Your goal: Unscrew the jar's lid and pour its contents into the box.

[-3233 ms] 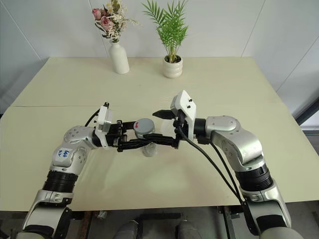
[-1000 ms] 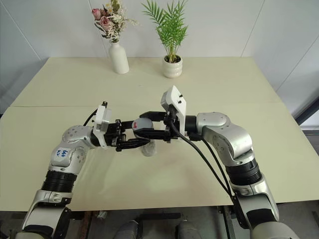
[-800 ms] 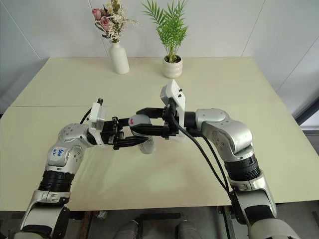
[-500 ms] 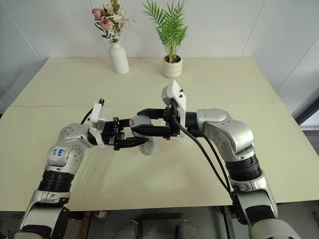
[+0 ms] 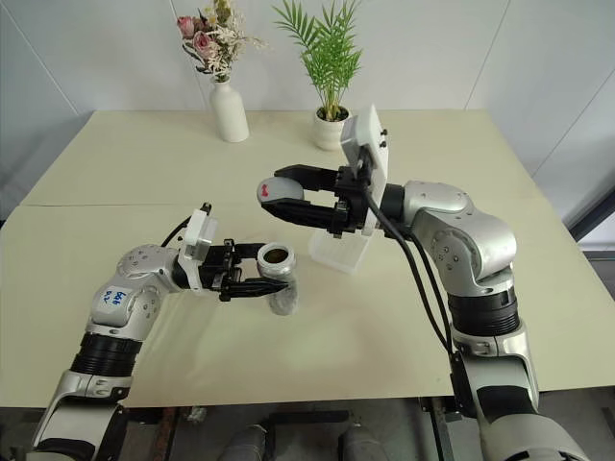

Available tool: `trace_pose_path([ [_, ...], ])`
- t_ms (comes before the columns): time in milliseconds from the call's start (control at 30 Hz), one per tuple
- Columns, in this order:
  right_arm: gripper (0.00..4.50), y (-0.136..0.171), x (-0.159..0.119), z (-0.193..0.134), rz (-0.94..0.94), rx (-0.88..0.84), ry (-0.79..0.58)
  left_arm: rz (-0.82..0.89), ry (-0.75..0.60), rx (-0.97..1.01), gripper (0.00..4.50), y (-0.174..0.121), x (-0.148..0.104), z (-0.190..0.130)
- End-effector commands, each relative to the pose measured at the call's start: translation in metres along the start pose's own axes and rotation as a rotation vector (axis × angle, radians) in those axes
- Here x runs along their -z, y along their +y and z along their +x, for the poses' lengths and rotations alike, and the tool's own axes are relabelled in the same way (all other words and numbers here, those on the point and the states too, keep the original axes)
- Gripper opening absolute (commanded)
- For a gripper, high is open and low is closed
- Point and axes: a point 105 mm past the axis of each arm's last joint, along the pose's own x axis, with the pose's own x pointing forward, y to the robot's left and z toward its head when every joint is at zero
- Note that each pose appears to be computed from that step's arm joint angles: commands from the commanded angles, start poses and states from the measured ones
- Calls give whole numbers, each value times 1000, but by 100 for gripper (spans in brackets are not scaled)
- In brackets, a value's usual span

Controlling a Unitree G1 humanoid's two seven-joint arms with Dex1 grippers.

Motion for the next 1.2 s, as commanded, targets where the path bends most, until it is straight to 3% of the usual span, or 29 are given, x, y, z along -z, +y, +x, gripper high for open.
trace_pose_path([
  [33,254,-3,-6,-12,-46,30,6,32,-5,5,259,-3,-6,-2],
  [233,254,-18,6,-51,-83,188,73,50,-11,-4,259,-3,-8,-2],
  [333,254,-37,14,-103,-135,414,114,61,-13,-21,259,-2,-8,-4],
  [433,254,-43,20,-134,-166,535,133,63,-15,-25,259,-2,-8,-5],
  [700,254,-62,80,-214,-118,911,222,77,-33,-27,259,5,-9,-4],
  [1067,254,-70,151,-239,41,1090,235,88,-44,-31,259,12,-11,-2],
  [1200,254,-65,159,-234,72,1053,243,87,-44,-38,259,12,-11,-3],
])
